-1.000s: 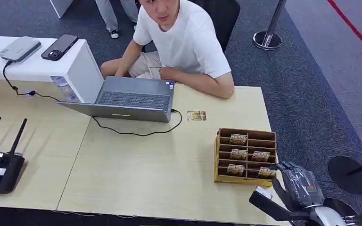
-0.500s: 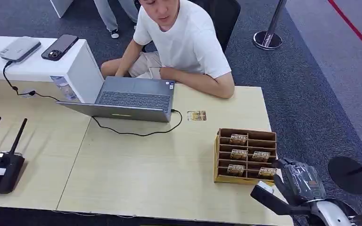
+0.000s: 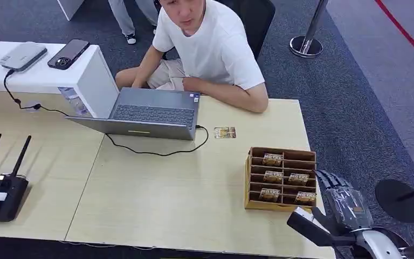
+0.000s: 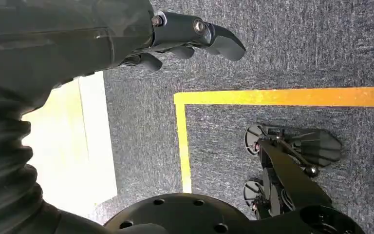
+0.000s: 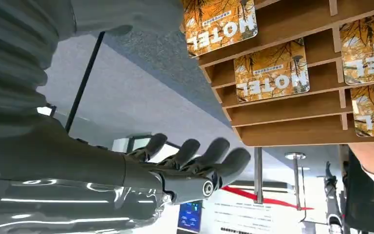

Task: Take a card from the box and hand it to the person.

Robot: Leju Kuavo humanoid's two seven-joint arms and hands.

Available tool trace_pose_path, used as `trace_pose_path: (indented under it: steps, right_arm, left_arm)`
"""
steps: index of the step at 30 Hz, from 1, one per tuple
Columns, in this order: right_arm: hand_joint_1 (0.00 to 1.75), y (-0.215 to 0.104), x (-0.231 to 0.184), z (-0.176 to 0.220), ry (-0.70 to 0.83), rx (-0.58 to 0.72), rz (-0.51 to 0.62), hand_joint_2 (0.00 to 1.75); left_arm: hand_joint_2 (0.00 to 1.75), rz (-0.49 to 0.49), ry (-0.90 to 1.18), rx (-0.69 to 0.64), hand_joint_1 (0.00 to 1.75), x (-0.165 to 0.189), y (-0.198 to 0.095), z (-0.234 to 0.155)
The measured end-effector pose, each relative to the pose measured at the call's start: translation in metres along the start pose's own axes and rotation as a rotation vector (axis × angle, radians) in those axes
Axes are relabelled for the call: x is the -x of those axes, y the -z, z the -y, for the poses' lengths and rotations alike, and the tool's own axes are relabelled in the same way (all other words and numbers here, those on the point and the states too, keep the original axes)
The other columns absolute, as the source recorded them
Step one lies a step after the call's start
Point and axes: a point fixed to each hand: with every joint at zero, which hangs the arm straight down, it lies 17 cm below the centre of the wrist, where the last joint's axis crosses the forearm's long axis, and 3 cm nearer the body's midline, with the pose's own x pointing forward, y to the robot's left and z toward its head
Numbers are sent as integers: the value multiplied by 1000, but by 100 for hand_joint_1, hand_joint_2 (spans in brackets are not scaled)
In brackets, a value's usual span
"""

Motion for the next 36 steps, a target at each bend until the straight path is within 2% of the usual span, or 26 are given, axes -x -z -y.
trace_pose_path:
  steps: [3, 5, 7, 8, 9, 10, 15, 20, 24, 36]
  right_arm:
    - [59, 0, 0, 0, 2, 0, 0, 175]
    - [101, 1, 0, -1, 5, -3, -1, 175]
    - [101, 1, 0, -2, 8, -6, 0, 175]
    - [79, 2, -1, -3, 9, -7, 1, 175]
    - [79, 2, -2, -3, 9, -9, 2, 175]
    - [72, 3, -2, -4, 10, -11, 3, 175]
    - [79, 3, -3, -8, 10, -20, 5, 175]
    - [68, 3, -6, -10, 13, -25, 12, 175]
    - [73, 2, -6, -12, 14, -28, 11, 175]
    - [68, 4, -9, -17, 25, -42, 15, 175]
  left_arm:
    - [175, 0, 0, 0, 0, 0, 0, 0]
    - [175, -2, 0, 0, 0, 0, 0, 0]
    - [175, -2, 0, 0, 0, 0, 0, 0]
    - [175, -2, 0, 0, 0, 0, 0, 0]
    - [175, -2, 0, 0, 0, 0, 0, 0]
    - [175, -3, 0, 0, 0, 0, 0, 0]
    - [175, -1, 0, 0, 0, 0, 0, 0]
    - [175, -1, 1, 0, 0, 0, 0, 0]
    - [175, -1, 1, 0, 0, 0, 0, 0]
    - [175, -1, 1, 1, 0, 0, 0, 0]
